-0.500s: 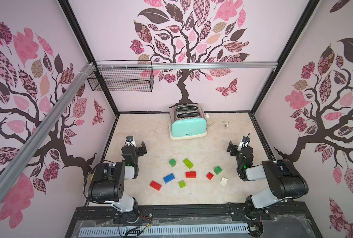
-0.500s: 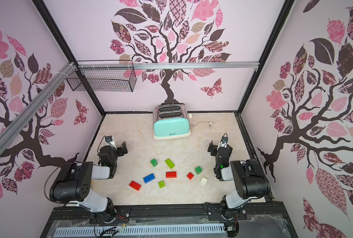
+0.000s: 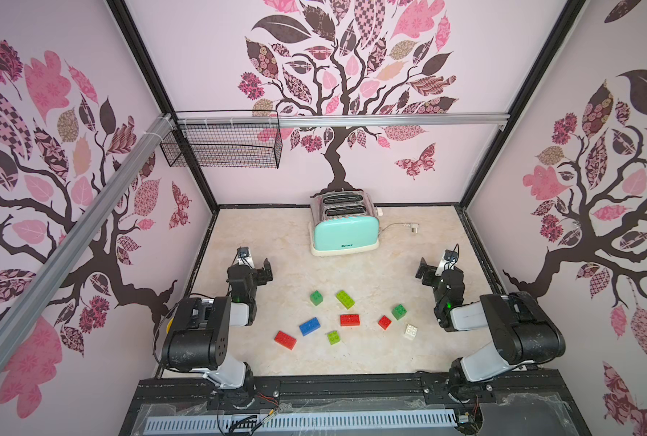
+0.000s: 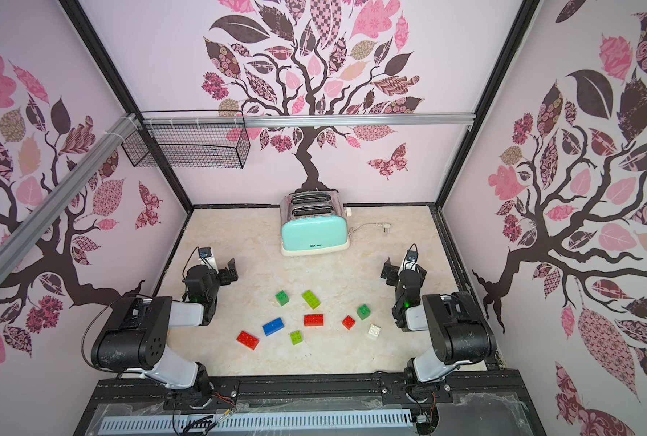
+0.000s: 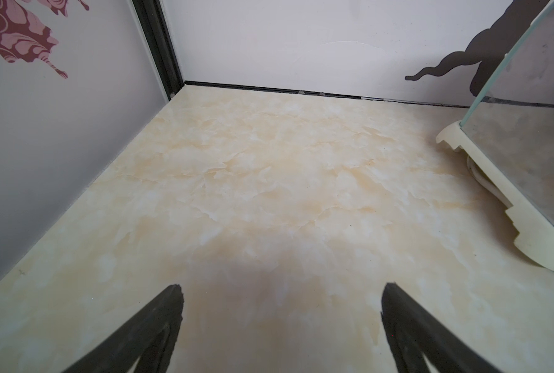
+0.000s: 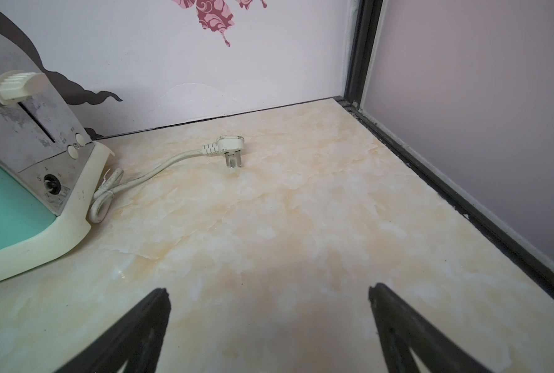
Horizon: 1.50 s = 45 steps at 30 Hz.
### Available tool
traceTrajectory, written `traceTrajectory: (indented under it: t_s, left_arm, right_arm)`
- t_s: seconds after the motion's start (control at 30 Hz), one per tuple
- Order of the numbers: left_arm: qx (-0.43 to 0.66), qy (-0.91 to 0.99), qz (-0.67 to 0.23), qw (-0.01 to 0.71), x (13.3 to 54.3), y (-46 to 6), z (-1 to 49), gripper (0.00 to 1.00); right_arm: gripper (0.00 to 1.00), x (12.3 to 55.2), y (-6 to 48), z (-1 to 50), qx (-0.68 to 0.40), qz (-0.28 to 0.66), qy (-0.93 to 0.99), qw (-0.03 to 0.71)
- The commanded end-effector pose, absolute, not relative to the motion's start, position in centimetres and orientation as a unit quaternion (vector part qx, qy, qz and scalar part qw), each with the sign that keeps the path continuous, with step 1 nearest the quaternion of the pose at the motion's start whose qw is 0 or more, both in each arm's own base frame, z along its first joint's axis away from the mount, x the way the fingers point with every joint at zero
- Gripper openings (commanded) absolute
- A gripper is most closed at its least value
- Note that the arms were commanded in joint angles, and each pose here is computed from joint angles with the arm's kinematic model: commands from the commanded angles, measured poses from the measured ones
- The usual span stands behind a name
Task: Assemble a spoon with lego
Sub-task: Pick up the lego brick from the center of the board.
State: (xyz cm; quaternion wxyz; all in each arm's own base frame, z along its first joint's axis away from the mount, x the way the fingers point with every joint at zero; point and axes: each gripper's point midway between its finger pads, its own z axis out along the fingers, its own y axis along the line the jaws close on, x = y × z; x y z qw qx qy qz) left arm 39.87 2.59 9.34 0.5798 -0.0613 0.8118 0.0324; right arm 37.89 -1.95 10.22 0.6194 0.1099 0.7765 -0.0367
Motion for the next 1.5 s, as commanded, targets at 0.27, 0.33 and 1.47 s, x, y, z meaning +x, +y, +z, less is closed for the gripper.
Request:
traceTrajectory:
  t_s: [0.27,0.33,1.47]
  left_arm:
    - [-0.061,0.807,0.040,0.586,40.1,2.7,10.0,0.98]
    - [-0.061,0.807,0.040,0.586,40.1,2.8,10.1,0.98]
    - [-0.043,0.930,-0.249,0.267,30.2,-17.9,16.8,0.57]
  right_arm:
    - [1.00,38.2,-2.0,11.2,0.109,-0.036,0.767,0.631]
    - [1.00,38.2,-2.0,11.2,0.108,-0.036,0.768,0.631]
    - [0.67,25.5,13.8,6.9,0.015,0.027,0.989,0.145]
